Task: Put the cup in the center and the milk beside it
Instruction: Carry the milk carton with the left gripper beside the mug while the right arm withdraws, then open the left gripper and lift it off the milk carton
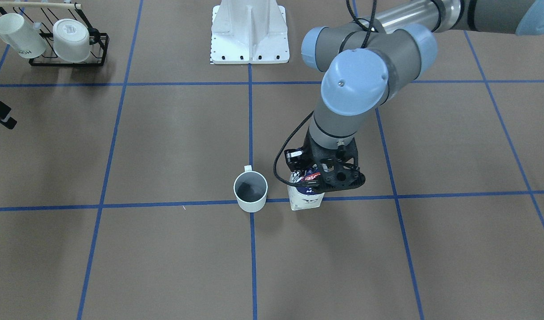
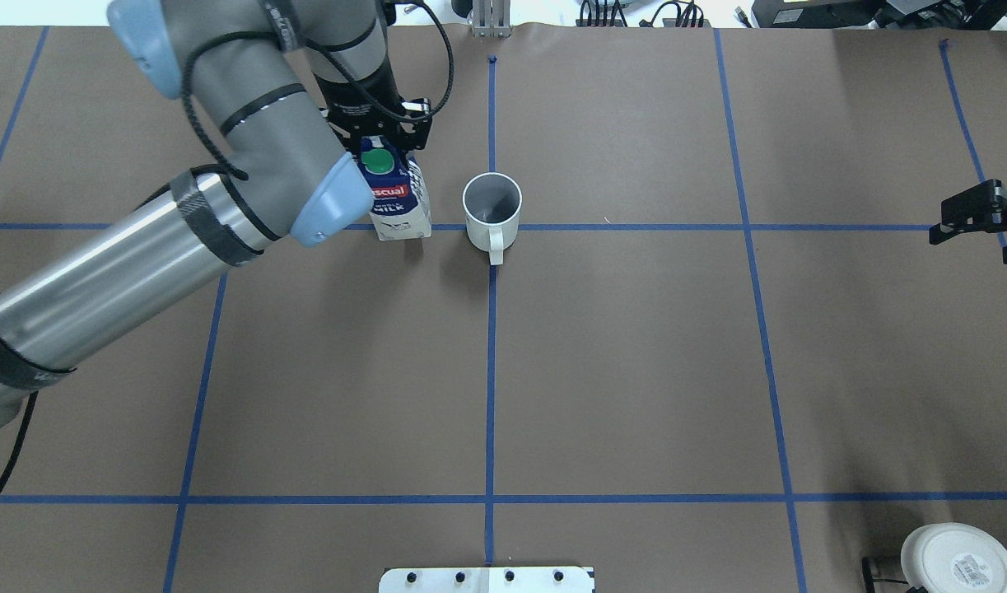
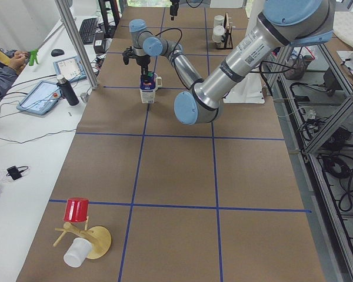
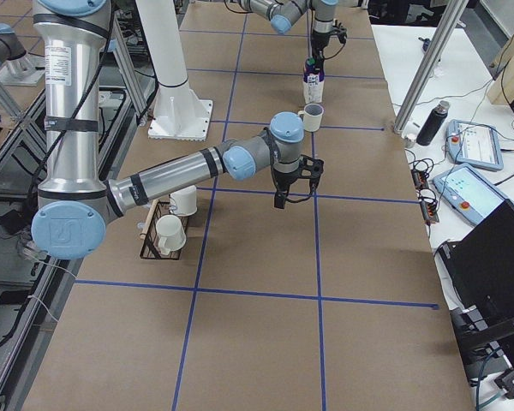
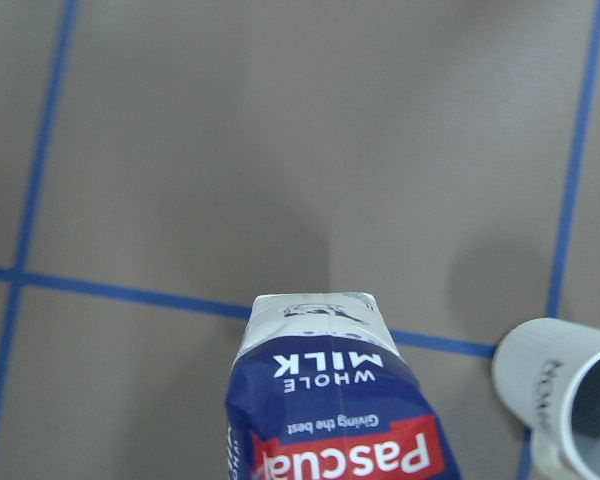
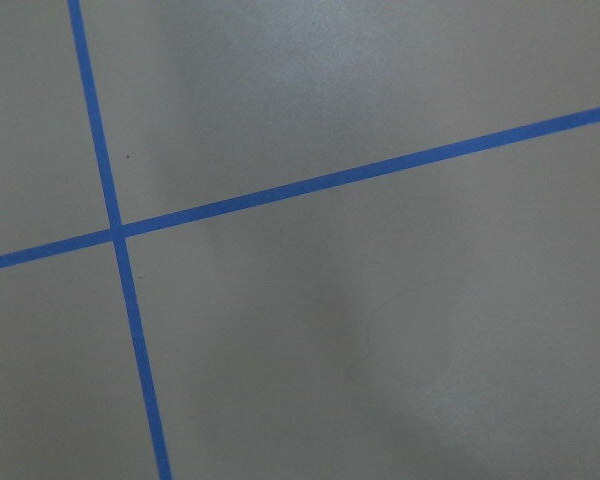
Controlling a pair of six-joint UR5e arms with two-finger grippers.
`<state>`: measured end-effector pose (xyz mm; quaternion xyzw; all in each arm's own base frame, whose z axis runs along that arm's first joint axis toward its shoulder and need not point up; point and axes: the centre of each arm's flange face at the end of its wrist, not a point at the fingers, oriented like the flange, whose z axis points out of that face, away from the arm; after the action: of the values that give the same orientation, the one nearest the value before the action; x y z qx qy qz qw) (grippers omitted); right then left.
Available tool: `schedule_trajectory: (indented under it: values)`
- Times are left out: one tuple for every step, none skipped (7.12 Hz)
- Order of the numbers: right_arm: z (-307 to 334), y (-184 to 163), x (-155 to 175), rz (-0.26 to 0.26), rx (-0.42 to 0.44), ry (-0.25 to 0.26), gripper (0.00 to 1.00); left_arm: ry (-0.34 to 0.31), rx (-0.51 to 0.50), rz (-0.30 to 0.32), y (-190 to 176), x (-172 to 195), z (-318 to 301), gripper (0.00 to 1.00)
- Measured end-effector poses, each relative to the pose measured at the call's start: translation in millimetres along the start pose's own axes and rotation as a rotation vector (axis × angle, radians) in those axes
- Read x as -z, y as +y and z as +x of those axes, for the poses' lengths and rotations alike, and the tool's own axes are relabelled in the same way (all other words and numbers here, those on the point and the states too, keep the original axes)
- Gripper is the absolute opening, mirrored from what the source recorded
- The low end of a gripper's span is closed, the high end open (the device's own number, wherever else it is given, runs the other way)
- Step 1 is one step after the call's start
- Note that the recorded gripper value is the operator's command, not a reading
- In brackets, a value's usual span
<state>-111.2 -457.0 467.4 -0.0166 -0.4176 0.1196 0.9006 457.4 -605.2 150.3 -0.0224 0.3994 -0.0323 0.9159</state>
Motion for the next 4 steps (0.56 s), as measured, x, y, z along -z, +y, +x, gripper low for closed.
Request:
schedule_trajectory:
  values:
    - [0, 0, 0, 0.0, 0.002, 0.001, 1.0, -0.001, -0.022, -0.021, 10, -15, 17, 0.0]
    - [1, 0, 0, 0.0, 0.003, 0.001, 1.0, -0.002, -0.036, -0.037, 21, -25, 28, 0.15]
    - [1, 0, 0, 0.0, 0.003, 0.001, 1.0, 0.001, -0.042, -0.047, 28, -29, 34, 0.45]
    - [1, 1, 0, 0.0, 0.003, 0.001, 1.0, 0.003, -0.042, -0.053, 31, -30, 36, 0.92]
